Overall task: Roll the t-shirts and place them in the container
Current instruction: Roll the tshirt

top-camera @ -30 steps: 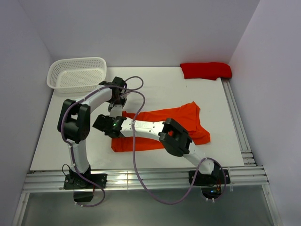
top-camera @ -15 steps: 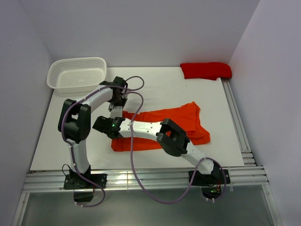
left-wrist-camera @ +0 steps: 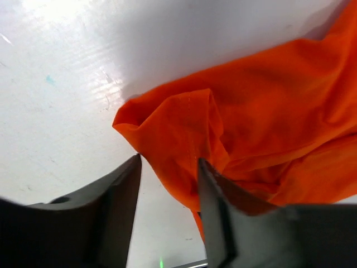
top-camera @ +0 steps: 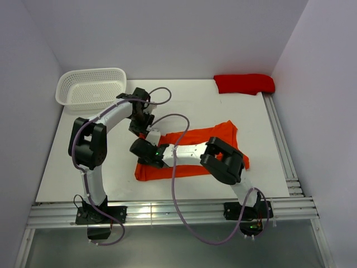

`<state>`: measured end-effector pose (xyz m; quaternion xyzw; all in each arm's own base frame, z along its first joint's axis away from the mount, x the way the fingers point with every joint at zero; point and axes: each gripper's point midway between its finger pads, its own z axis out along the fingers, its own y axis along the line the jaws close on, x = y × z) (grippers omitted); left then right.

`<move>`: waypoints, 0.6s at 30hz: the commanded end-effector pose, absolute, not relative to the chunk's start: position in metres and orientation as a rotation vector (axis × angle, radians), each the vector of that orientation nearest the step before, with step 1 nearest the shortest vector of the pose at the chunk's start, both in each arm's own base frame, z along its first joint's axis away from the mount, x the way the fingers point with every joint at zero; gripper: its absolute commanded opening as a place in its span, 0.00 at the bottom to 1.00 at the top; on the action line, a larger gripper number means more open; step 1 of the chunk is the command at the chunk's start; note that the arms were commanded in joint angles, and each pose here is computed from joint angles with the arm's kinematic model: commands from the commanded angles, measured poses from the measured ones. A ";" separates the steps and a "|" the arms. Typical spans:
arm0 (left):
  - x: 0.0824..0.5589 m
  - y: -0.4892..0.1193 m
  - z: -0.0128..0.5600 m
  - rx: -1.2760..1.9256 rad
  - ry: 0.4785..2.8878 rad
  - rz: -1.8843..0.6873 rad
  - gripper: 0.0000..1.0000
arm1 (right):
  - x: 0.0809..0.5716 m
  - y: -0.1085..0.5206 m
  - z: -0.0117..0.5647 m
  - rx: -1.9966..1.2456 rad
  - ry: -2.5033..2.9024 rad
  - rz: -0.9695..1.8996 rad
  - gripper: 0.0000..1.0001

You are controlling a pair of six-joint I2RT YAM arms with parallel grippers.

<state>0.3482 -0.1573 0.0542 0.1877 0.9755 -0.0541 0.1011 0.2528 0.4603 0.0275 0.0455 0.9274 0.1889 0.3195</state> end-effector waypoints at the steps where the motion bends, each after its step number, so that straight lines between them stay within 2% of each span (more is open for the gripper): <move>1: 0.369 -0.168 0.094 0.551 2.768 -0.341 0.52 | 0.256 0.471 0.049 0.186 2.384 0.764 0.07; 3: 0.376 -0.165 0.109 0.568 2.722 -0.395 0.59 | 0.258 0.471 0.053 0.201 2.372 0.842 0.07; 8: 0.375 -0.149 0.124 0.575 2.681 -0.534 0.66 | 0.258 0.470 0.056 0.260 2.324 1.050 0.06; 18: 0.337 -0.127 0.086 0.628 2.667 -0.865 0.67 | 0.263 0.460 0.058 0.465 2.214 1.415 0.02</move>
